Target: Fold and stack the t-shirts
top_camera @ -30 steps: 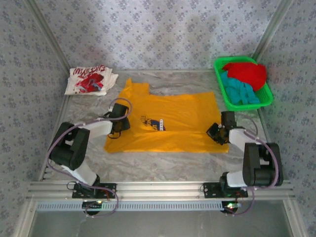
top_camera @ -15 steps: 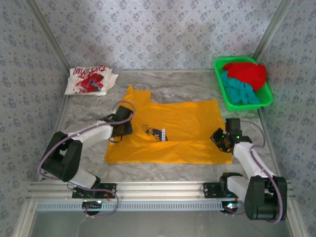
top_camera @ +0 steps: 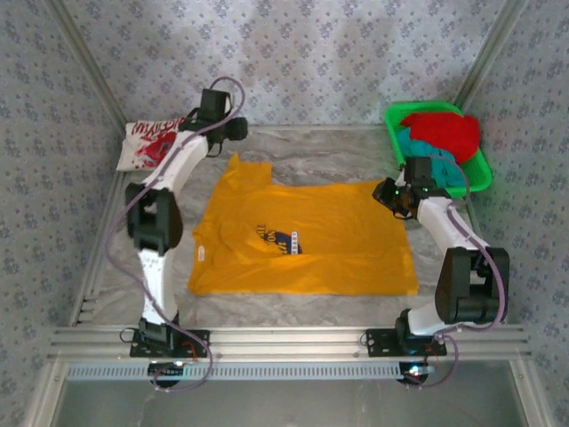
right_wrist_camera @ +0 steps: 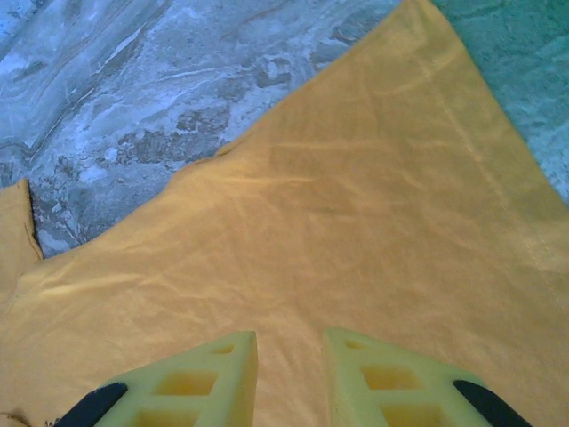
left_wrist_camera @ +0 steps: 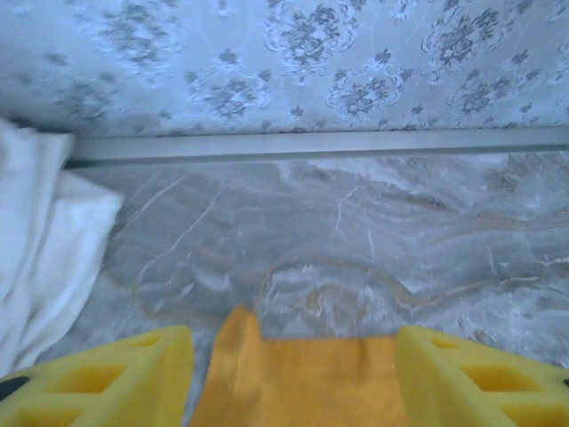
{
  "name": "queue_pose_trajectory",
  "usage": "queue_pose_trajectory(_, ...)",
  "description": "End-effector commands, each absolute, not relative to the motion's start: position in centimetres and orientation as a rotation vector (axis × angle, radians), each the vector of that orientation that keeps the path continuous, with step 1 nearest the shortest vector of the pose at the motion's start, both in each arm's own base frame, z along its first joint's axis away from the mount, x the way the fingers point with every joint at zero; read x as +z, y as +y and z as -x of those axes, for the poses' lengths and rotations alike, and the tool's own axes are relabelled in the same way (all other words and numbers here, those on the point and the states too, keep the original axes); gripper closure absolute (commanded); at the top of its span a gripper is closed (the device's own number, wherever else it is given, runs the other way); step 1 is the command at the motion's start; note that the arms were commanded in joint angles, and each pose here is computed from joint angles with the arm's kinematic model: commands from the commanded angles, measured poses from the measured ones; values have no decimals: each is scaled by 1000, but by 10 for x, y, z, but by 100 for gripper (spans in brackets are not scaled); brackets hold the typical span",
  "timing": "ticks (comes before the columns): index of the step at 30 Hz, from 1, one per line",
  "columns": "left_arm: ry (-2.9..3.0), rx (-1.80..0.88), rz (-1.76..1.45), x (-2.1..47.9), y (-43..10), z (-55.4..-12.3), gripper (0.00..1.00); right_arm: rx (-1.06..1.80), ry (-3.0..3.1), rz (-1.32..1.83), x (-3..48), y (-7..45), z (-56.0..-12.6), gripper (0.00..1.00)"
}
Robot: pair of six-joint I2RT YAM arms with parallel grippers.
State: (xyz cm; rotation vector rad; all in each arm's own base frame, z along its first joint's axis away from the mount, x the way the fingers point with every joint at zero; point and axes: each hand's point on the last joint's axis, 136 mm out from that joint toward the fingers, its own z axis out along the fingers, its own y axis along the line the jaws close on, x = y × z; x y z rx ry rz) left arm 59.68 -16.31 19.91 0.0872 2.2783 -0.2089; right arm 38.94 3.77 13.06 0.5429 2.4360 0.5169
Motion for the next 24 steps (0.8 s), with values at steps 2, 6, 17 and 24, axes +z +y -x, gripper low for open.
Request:
queue_pose_trajectory(2, 2443, -175, -150, 156, -156, -608, 37, 517, 2401, -465, 149, 36, -401, 71)
queue_pose_trajectory(6, 2498, -100, -86, 133, -145, -616, 35, 510, 2413, -479, 144, 31, -398, 70)
queue_pose_trajectory(17, 2591, -82, -100, 80, -146, -610, 32, 531, 2405, -505, 141, 23, -394, 69)
queue_pose_trajectory(24, 2620, -113, -134, 62, -154, -607, 40, 523, 2391, -505, 145, 20, -394, 68)
